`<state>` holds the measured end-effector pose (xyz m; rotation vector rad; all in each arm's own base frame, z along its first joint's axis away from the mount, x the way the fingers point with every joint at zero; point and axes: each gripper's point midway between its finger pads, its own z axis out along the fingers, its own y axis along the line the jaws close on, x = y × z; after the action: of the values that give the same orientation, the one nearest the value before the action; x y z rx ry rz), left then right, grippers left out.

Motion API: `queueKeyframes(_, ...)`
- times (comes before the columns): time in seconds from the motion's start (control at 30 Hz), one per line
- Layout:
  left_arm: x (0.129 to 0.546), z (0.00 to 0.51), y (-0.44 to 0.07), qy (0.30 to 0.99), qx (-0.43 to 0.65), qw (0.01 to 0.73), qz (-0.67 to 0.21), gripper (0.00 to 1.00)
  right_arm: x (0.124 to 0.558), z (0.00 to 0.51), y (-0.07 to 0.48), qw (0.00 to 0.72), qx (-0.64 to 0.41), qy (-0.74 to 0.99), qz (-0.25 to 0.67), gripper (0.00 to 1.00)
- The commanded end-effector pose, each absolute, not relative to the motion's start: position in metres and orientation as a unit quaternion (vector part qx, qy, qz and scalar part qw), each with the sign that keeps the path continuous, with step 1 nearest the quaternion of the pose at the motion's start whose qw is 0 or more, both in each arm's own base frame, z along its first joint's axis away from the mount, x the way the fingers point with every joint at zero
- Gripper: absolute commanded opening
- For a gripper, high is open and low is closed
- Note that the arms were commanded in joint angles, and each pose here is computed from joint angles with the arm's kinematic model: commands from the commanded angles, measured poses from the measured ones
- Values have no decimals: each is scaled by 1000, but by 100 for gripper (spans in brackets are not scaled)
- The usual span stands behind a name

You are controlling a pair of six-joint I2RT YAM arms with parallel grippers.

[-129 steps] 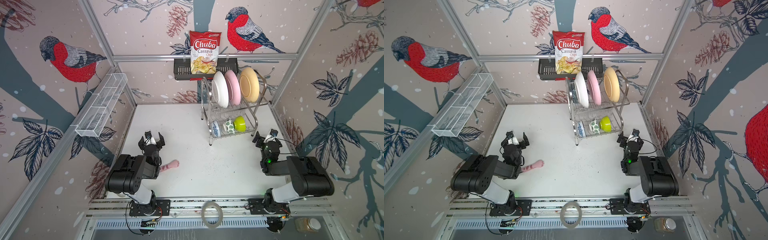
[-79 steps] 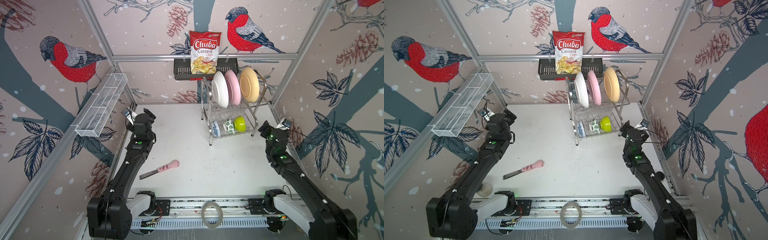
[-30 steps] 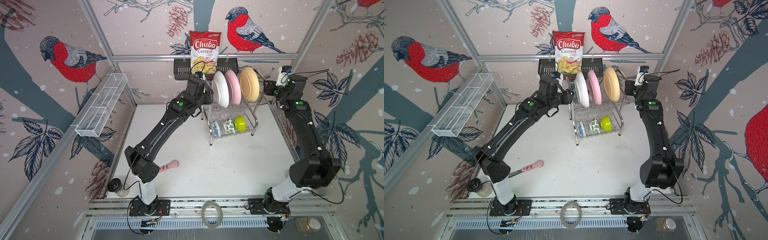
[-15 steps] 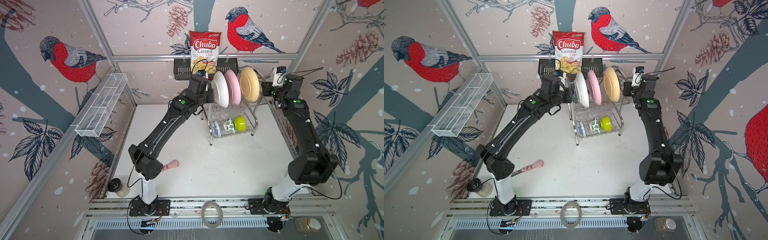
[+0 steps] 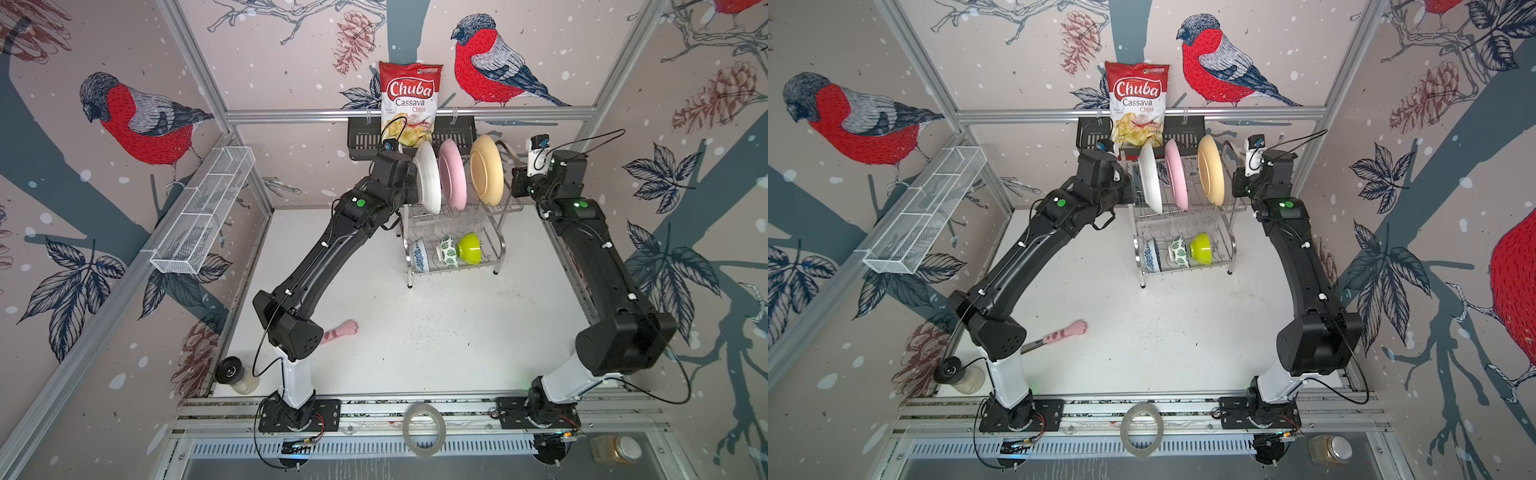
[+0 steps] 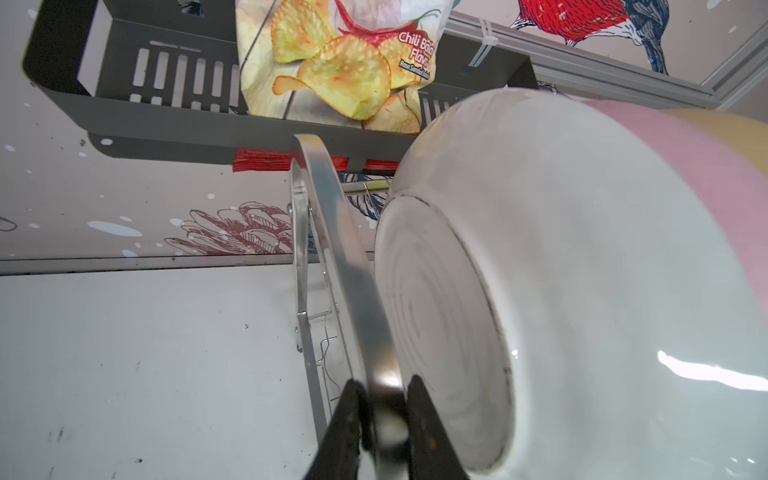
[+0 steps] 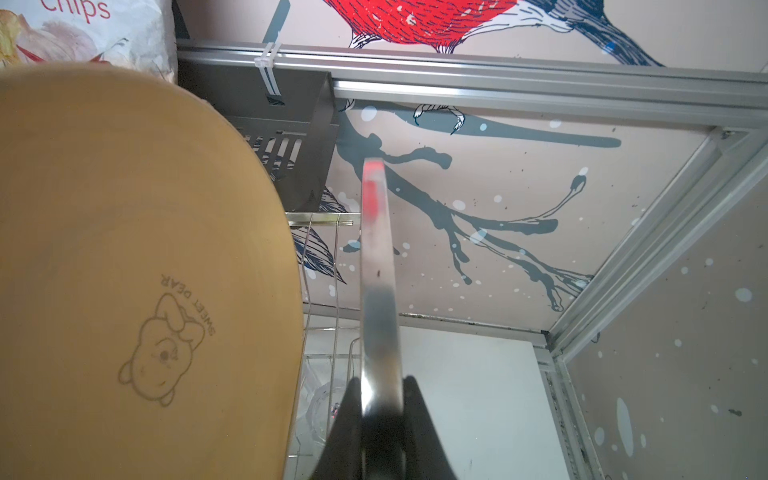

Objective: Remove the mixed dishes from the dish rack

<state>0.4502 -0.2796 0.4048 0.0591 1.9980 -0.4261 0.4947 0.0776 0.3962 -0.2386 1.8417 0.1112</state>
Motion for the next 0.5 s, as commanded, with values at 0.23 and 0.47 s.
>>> queueKeyframes(0.23, 457, 412, -223, 829, -4, 535, -162, 3, 474, 385, 127, 574, -102, 803, 122, 1)
queueKeyframes(0.47, 449, 421, -183, 820, -32, 559, -119, 4, 464, 381, 163, 564, -121, 802, 156, 1)
